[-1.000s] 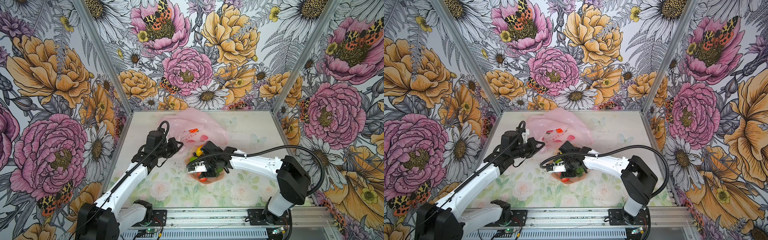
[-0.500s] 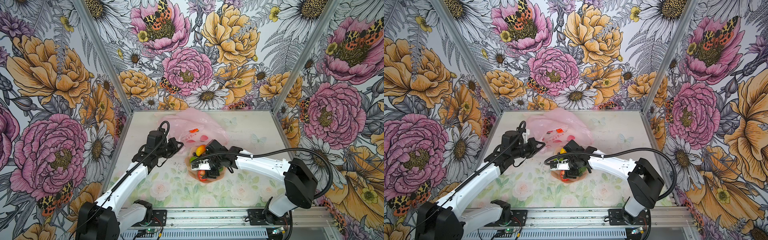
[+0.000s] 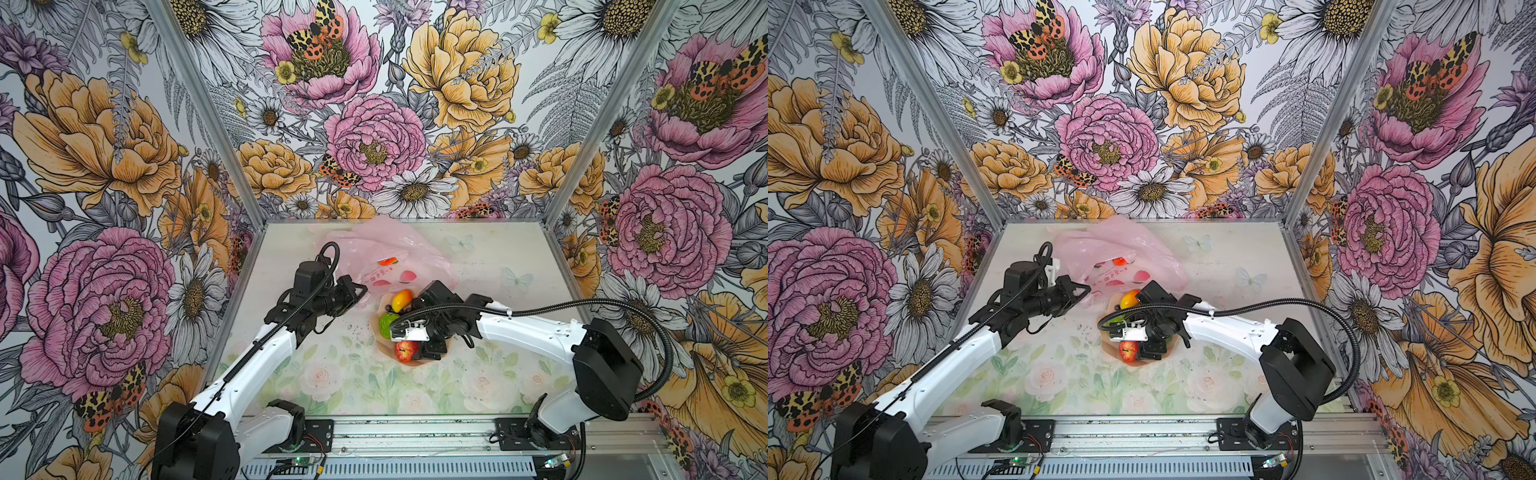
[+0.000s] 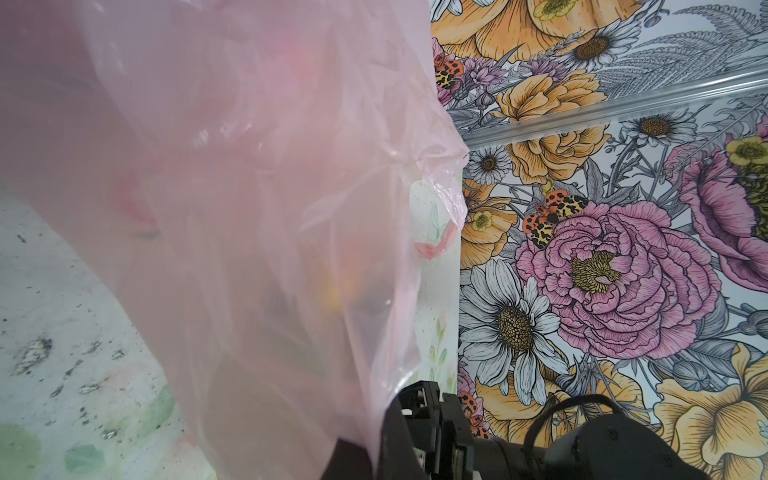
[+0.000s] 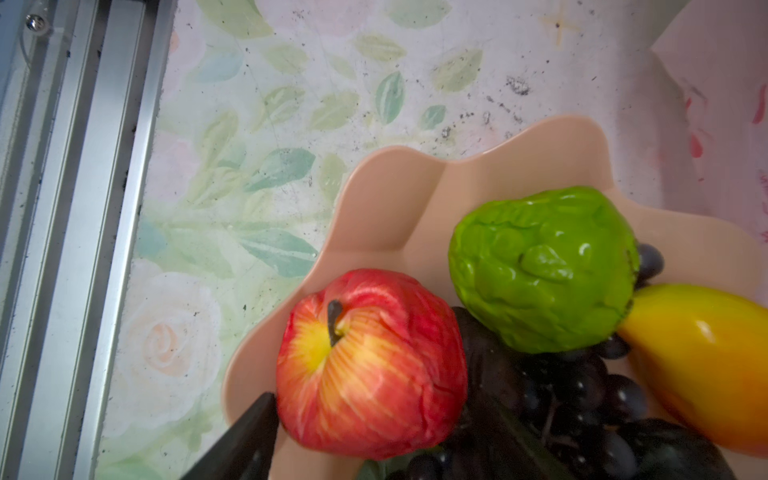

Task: Place the fruits into the plastic bag
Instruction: 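Close the right gripper on the red apple, then lift the red apple with the right gripper and carry it to the bag mouth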

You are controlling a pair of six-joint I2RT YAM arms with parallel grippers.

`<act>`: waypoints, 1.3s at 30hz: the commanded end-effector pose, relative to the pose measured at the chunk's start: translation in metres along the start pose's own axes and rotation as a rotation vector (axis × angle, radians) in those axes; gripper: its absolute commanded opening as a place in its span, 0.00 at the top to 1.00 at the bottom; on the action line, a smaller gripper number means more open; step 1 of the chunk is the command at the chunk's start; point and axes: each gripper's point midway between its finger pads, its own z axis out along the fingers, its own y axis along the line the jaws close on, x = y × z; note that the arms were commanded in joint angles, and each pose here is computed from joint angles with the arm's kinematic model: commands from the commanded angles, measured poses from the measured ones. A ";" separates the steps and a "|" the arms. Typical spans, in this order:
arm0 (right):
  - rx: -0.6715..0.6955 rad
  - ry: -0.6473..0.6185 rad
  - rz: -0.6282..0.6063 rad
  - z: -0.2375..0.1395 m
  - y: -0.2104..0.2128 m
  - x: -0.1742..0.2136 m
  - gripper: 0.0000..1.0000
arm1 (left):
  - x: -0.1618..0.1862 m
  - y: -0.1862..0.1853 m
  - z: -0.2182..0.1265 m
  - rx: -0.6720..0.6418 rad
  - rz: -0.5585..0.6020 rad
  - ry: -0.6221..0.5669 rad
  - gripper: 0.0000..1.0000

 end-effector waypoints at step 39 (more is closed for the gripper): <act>-0.050 -0.040 0.027 0.018 0.002 -0.027 0.39 | -0.001 0.004 0.002 0.013 -0.014 0.011 1.00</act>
